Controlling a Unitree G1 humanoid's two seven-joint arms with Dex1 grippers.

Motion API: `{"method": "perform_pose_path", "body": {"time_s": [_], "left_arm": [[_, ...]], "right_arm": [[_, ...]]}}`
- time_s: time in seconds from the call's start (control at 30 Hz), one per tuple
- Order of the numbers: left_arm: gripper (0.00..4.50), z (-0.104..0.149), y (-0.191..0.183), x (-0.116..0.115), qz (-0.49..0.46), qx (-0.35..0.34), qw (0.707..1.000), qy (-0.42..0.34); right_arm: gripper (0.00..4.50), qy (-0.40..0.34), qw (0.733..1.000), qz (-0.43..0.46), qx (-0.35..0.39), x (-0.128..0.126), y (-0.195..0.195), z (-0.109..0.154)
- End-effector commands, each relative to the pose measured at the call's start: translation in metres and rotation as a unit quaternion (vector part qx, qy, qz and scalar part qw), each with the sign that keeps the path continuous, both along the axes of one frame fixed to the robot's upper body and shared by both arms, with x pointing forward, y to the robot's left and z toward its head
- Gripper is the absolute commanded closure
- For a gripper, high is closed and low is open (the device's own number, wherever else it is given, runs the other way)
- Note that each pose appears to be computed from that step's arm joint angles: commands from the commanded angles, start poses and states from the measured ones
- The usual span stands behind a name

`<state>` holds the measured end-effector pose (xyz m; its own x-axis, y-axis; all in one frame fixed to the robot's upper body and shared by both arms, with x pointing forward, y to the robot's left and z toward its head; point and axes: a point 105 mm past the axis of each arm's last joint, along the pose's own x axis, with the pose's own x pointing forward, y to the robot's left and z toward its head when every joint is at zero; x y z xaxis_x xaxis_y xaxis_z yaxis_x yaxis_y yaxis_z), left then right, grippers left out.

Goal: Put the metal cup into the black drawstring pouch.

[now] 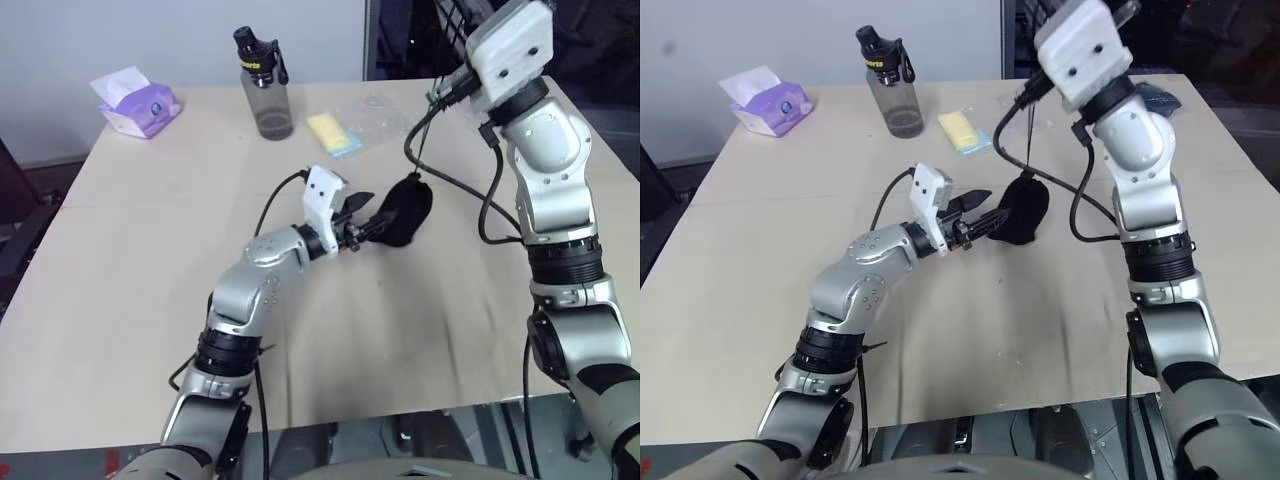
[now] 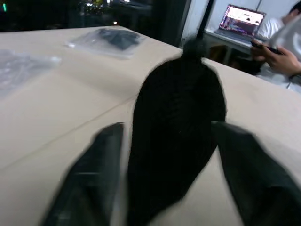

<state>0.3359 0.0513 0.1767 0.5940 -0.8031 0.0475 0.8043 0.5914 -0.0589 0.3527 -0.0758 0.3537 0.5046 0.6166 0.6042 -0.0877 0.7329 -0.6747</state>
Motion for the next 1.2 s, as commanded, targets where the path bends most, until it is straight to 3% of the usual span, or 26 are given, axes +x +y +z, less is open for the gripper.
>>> {"method": "perform_pose_path", "body": {"time_s": [0.03, 0.2, 0.27, 0.37, 0.57, 0.63, 0.73, 0.93, 1.2], "left_arm": [[1.57, 0.018, 0.012, -0.025, -0.058, -0.039, 0.997, 0.015], [1.57, -0.019, 0.073, -0.04, -0.036, 0.044, 0.995, 0.082], [1.57, -0.033, 0.093, -0.041, 0.001, 0.062, 0.992, 0.109], [1.49, -0.044, 0.103, -0.058, -0.006, 0.073, 0.989, 0.131], [1.49, -0.069, 0.11, -0.08, 0.006, 0.086, 0.982, 0.166], [1.49, -0.075, 0.11, -0.084, 0.011, 0.091, 0.981, 0.169], [1.49, -0.075, 0.111, -0.082, 0.033, 0.09, 0.984, 0.147], [1.49, -0.059, 0.114, -0.072, 0.087, 0.096, 0.991, 0.034], [1.49, -0.075, 0.119, -0.073, 0.114, 0.129, 0.985, 0.006]], "right_arm": [[4.5, 0.0, 1.0, 0.025, -0.014, -0.011, 0.0, 0.003], [4.5, 0.171, 0.979, 0.092, -0.064, -0.014, 0.004, -0.063], [4.5, 0.226, 0.962, 0.097, -0.116, -0.018, 0.002, -0.092], [3.57, 0.282, 0.942, 0.099, -0.155, -0.024, -0.008, -0.119], [0.58, 0.343, 0.915, 0.127, -0.167, -0.044, -0.023, -0.147], [0.03, 0.365, 0.908, 0.132, -0.159, -0.05, -0.027, -0.156], [0.03, 0.417, 0.89, 0.135, -0.124, -0.054, -0.042, -0.175], [0.03, 0.514, 0.849, 0.125, -0.022, -0.062, -0.101, -0.231], [0.03, 0.489, 0.866, 0.097, 0.036, -0.062, -0.158, -0.249]]}}
